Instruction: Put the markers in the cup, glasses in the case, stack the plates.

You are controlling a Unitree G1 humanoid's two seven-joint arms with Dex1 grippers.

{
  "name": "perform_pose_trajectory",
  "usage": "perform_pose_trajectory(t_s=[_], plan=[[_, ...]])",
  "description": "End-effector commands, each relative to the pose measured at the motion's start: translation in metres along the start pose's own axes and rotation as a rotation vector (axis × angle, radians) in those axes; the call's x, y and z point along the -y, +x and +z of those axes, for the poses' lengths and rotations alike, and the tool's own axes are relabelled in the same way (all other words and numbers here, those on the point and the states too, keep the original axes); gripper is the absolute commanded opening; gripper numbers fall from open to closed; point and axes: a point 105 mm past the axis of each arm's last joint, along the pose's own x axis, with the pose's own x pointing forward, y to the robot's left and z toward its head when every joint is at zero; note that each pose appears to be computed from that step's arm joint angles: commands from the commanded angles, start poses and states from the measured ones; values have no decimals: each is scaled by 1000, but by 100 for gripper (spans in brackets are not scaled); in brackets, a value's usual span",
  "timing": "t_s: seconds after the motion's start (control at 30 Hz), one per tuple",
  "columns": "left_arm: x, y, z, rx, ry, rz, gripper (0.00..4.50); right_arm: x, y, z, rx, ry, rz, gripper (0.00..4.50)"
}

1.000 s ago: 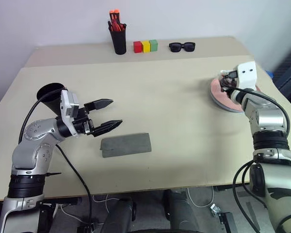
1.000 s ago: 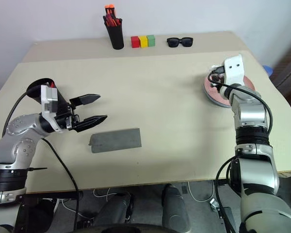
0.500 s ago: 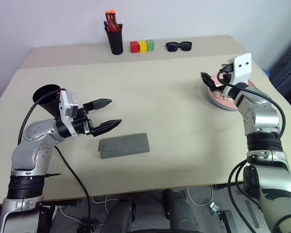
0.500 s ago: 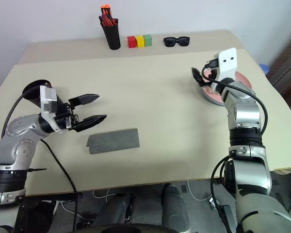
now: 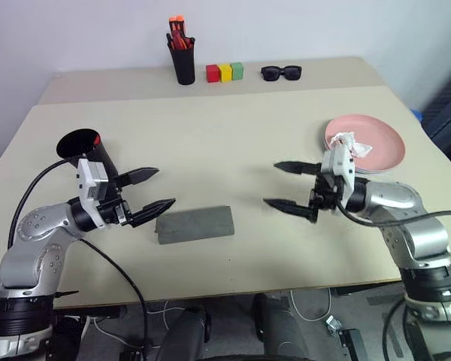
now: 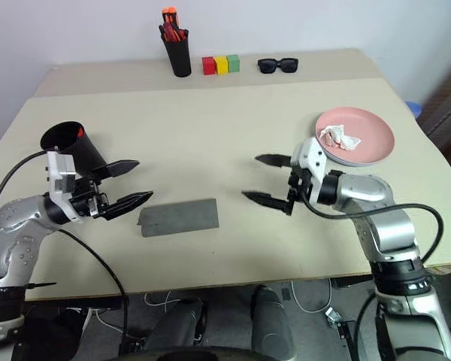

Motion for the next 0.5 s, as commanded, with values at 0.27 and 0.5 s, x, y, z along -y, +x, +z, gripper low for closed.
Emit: perform_pose_trajectory(t_s=[0.27,0.5], plan=[[-5,4,-9,-6,11,-25,450,-4,-25,11,-44,-57,-53,447],[-4,17,-8,37,17,-26,450,4,-26,20,-49,-82,-83,447]])
